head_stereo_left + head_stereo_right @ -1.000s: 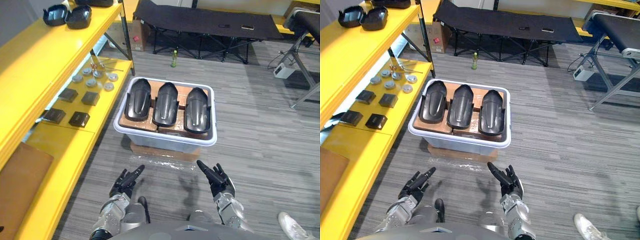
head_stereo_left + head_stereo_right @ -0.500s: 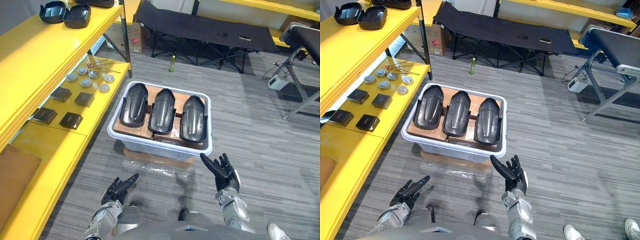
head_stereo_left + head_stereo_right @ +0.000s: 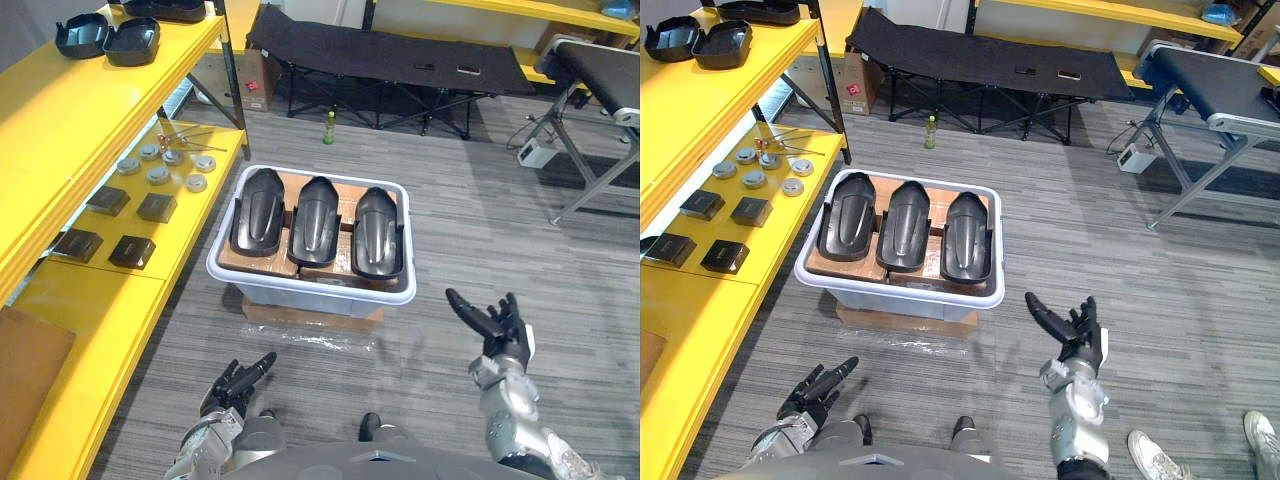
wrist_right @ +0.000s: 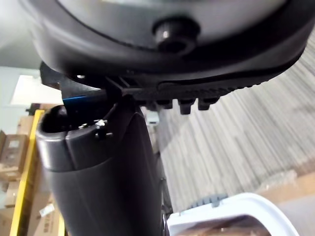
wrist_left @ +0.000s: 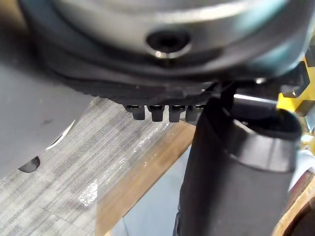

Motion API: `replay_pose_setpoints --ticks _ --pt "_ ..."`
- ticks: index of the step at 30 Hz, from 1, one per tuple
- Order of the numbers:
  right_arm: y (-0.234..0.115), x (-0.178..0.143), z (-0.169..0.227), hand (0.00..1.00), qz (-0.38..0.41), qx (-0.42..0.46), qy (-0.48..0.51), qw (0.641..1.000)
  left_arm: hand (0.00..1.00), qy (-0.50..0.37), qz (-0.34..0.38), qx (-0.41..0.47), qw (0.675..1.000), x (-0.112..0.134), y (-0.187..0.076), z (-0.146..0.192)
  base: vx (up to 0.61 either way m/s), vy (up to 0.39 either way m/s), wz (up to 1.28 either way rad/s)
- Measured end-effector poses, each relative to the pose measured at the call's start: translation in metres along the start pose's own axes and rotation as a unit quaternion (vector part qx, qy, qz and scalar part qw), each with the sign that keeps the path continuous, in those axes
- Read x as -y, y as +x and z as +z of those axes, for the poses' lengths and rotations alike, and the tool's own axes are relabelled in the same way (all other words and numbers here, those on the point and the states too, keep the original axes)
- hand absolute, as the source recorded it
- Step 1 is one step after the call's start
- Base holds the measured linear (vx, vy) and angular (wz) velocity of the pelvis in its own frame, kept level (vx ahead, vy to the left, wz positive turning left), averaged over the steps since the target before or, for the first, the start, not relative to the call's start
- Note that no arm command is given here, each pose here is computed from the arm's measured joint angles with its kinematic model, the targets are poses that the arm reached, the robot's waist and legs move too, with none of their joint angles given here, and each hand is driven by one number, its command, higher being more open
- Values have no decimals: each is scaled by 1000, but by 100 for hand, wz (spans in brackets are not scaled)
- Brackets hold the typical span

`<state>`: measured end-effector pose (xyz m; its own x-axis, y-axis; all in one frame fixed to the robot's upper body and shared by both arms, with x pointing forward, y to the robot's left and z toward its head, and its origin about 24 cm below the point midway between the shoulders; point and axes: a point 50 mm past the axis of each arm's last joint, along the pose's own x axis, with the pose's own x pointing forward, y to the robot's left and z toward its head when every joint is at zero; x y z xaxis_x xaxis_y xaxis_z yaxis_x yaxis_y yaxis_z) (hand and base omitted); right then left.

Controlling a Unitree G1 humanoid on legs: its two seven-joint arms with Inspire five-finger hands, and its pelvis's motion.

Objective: Walk over and take three plastic housings, then place them on the shelf

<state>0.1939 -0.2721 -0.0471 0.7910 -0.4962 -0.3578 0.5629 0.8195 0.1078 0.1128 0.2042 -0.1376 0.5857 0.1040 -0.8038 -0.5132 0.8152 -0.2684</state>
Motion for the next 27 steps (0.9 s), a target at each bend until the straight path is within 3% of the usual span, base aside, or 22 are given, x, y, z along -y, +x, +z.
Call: replay_pose_setpoints --ticks 3,8,13,15,19,23,27 --pt "27 1 34 100 -29 37 -29 998 100 6 -11 13 1000 2 0 7 -78 37 5" --pt "65 -26 119 100 -30 130 -25 991 100 6 -20 43 999 10 8 32 -129 59 10" --pt "77 -39 190 100 -25 206 -64 976 100 33 12 22 999 -1 8 25 -67 47 11" --pt "79 -44 228 100 -26 240 -90 966 100 41 0 26 999 6 11 26 -14 40 18" --pt "77 -46 272 100 -36 272 -114 955 100 60 -25 31 997 20 15 29 -39 59 12" --pt "79 -44 287 100 -64 266 -186 944 100 67 -54 34 996 36 19 29 -57 54 13" --pt "81 -38 294 100 -83 249 -198 944 100 52 -67 29 996 44 21 27 -50 37 17"
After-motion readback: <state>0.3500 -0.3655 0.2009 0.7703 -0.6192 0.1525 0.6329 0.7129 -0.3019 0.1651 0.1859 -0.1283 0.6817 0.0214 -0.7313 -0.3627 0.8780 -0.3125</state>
